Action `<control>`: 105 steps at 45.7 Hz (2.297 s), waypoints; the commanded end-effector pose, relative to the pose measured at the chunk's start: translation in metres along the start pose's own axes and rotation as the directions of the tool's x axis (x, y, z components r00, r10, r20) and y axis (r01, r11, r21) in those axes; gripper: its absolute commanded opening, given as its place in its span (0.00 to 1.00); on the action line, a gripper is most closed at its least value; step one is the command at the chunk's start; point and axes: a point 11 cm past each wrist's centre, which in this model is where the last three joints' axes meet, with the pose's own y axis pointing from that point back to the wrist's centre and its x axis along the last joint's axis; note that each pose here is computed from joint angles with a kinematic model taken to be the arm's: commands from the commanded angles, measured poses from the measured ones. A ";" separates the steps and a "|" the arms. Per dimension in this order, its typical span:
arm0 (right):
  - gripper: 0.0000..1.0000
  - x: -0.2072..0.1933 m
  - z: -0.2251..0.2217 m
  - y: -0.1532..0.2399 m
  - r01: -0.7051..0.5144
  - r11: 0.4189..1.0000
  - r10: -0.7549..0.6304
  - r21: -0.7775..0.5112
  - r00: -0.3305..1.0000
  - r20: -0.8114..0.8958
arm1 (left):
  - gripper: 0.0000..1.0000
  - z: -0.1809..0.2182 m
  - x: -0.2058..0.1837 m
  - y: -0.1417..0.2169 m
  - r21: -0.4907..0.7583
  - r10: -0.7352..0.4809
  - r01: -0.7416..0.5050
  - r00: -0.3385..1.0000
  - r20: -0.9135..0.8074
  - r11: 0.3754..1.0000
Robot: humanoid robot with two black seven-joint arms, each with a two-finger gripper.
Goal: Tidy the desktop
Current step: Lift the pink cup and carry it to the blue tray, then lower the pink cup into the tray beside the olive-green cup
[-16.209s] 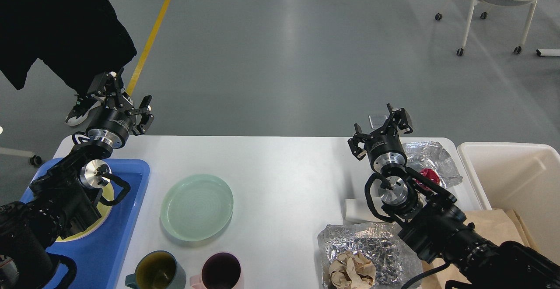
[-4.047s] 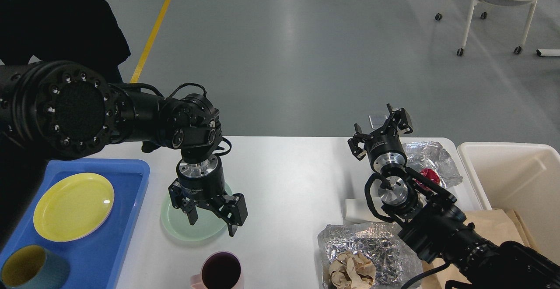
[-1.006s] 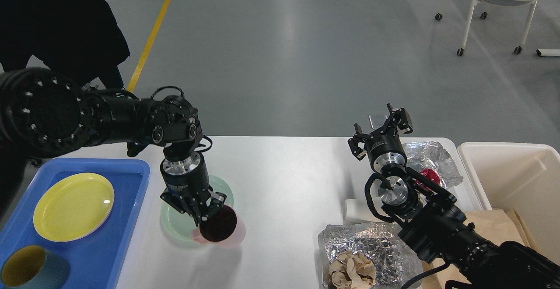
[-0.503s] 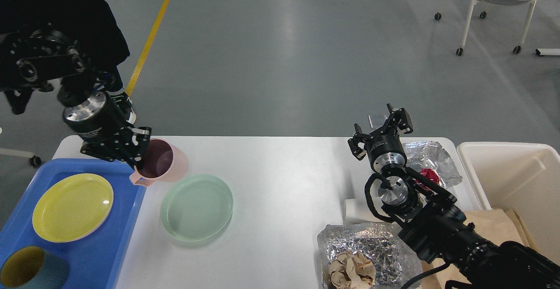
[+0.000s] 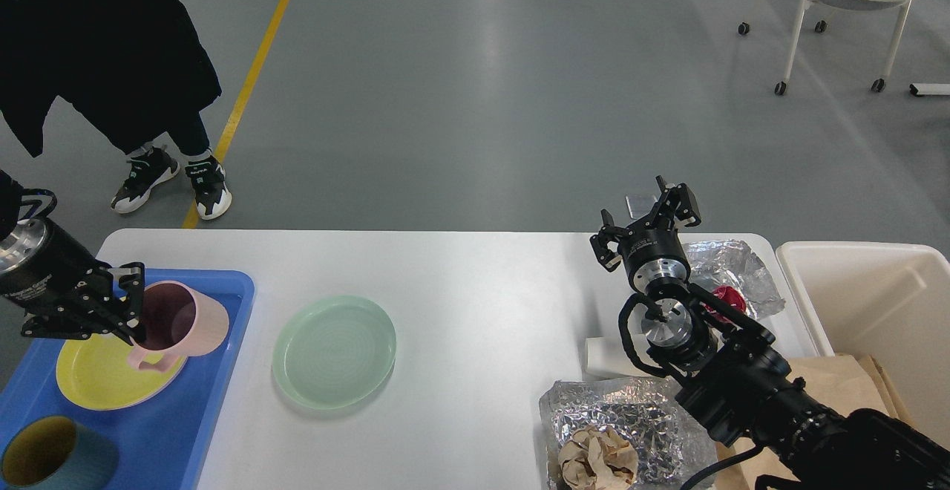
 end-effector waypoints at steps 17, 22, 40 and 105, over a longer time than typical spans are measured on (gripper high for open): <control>1.00 0.000 0.000 0.000 0.000 1.000 0.000 0.000 1.000 0.000 | 0.00 -0.052 -0.035 -0.058 -0.081 -0.145 0.134 0.979 -0.142 0.988; 1.00 0.000 0.000 0.000 0.000 1.000 0.000 0.000 1.000 0.000 | 0.00 -0.070 -0.036 -0.054 -0.080 -0.133 0.120 0.974 -0.183 0.990; 1.00 0.000 0.000 0.000 0.000 1.000 0.000 0.000 1.000 0.000 | 0.00 -0.101 -0.043 -0.050 -0.064 -0.126 0.114 0.960 -0.250 0.991; 1.00 0.000 0.000 0.000 0.000 1.000 0.000 0.000 1.000 0.000 | 0.02 -0.126 -0.047 -0.080 -0.024 -0.130 0.129 0.950 -0.284 0.991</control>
